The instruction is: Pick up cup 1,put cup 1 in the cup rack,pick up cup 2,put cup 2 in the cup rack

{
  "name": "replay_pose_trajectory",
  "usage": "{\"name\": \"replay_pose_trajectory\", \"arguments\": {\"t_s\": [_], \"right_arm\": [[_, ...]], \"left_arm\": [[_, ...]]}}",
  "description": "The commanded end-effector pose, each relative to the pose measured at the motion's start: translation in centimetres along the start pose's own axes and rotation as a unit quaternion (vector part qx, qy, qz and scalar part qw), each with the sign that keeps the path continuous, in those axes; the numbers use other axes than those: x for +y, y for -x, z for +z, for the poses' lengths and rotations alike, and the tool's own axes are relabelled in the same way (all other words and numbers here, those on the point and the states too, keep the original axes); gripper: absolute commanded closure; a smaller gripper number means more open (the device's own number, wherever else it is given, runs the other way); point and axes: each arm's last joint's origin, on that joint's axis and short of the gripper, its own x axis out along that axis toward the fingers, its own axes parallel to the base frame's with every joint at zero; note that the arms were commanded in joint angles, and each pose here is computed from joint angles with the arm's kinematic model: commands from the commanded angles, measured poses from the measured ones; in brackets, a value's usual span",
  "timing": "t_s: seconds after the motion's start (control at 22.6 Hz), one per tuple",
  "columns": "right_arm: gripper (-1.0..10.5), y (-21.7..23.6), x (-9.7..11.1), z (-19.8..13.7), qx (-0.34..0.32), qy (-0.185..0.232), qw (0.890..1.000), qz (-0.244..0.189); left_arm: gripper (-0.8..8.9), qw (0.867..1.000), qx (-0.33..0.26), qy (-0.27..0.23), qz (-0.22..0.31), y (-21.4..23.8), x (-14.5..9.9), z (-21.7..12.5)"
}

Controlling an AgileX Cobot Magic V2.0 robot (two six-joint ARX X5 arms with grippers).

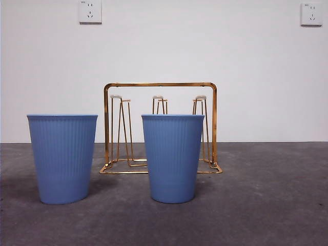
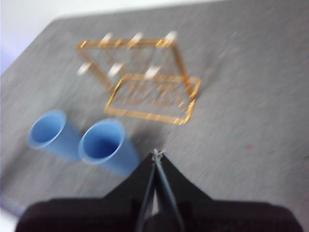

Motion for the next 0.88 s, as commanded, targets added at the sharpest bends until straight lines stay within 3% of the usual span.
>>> {"name": "replay_pose_trajectory", "arguments": {"t_s": [0.04, 0.26, 0.57, 0.62, 0.66, 0.75, 0.79, 0.88], "right_arm": [[9.6, -0.1, 0.1, 0.6, 0.038, 0.029, 0.999, 0.026], [9.6, -0.2, 0.2, 1.4, 0.083, 0.037, 0.995, 0.05], [9.4, -0.5, 0.1, 1.9, 0.088, 0.032, 0.994, 0.06], [9.1, -0.6, 0.1, 1.9, 0.088, 0.03, 0.993, 0.068], [8.2, -0.6, 0.1, 1.9, 0.088, 0.028, 0.993, 0.073], [5.1, -0.8, 0.2, 2.0, 0.088, 0.03, 0.992, 0.079], [3.8, -0.9, 0.3, 2.0, 0.09, 0.026, 0.992, 0.085], [3.8, -1.3, 0.4, 2.1, 0.099, 0.018, 0.989, 0.112]], "left_arm": [[8.2, 1.0, 0.019, -0.013, -0.014, 0.1, -0.2, 0.3], [8.2, 0.998, 0.044, -0.01, -0.037, -0.1, -0.4, 0.5], [8.11, 0.997, 0.055, -0.009, -0.053, -0.5, -0.5, 0.7], [7.62, 0.997, 0.056, -0.002, -0.054, -0.6, -0.4, 0.7], [6.35, 0.997, 0.058, 0.007, -0.053, -0.7, -0.4, 0.7], [2.35, 0.996, 0.062, 0.016, -0.059, -0.8, -0.3, 0.8], [1.57, 0.995, 0.063, 0.017, -0.077, -0.9, -0.4, 0.9], [1.56, 0.99, 0.061, 0.019, -0.128, -1.1, -0.6, 1.2]]}}
